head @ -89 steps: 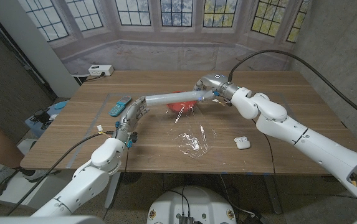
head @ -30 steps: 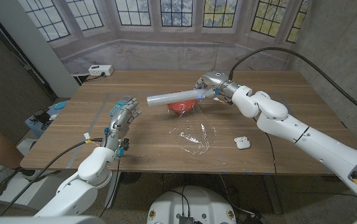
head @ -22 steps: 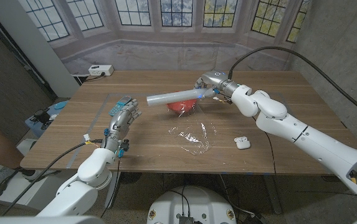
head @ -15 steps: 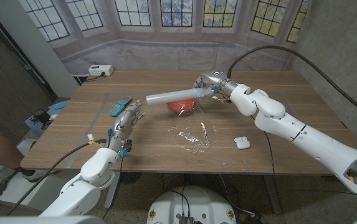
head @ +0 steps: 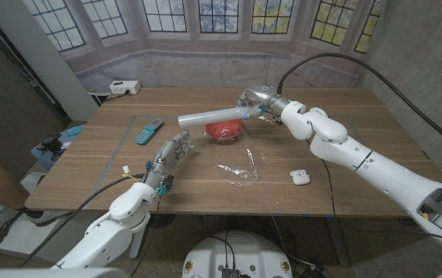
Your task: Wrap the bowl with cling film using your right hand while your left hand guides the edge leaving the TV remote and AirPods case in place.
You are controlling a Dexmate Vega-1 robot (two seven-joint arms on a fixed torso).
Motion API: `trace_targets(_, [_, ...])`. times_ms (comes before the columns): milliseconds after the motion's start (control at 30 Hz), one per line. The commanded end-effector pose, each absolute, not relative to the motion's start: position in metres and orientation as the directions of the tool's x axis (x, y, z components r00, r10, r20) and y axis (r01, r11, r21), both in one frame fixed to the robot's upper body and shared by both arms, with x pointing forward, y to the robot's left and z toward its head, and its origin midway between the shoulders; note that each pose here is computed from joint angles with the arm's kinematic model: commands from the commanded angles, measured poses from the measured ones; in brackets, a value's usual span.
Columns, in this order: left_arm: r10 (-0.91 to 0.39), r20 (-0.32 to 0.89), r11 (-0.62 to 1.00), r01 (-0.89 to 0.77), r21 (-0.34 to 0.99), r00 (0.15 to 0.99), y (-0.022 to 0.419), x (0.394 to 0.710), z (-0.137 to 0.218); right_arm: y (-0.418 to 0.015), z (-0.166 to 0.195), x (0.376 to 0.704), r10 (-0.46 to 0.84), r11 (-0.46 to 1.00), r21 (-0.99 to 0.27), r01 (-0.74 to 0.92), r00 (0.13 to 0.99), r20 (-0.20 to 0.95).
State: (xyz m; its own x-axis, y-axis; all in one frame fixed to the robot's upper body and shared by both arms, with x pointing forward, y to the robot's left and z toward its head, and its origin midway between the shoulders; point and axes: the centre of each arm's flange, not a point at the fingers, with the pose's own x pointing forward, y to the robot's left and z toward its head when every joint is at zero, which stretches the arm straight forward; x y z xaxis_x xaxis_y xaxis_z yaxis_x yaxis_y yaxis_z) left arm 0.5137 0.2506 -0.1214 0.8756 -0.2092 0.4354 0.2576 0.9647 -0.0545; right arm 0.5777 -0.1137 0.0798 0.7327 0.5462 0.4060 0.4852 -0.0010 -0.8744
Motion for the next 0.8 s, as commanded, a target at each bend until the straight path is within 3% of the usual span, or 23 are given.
trace_targets(33, [-0.262,0.379,0.944,0.317,-0.089,0.888,0.239,0.52,-0.133,-0.11,0.089,0.58,0.542,0.003,-0.873,0.487,0.733,0.411])
trace_targets(800, [-0.287,0.33,0.942,0.328,-0.075,0.899,0.229,0.541,-0.129,-0.104,0.101,0.57,0.553,0.022,-0.855,0.519,0.706,0.443])
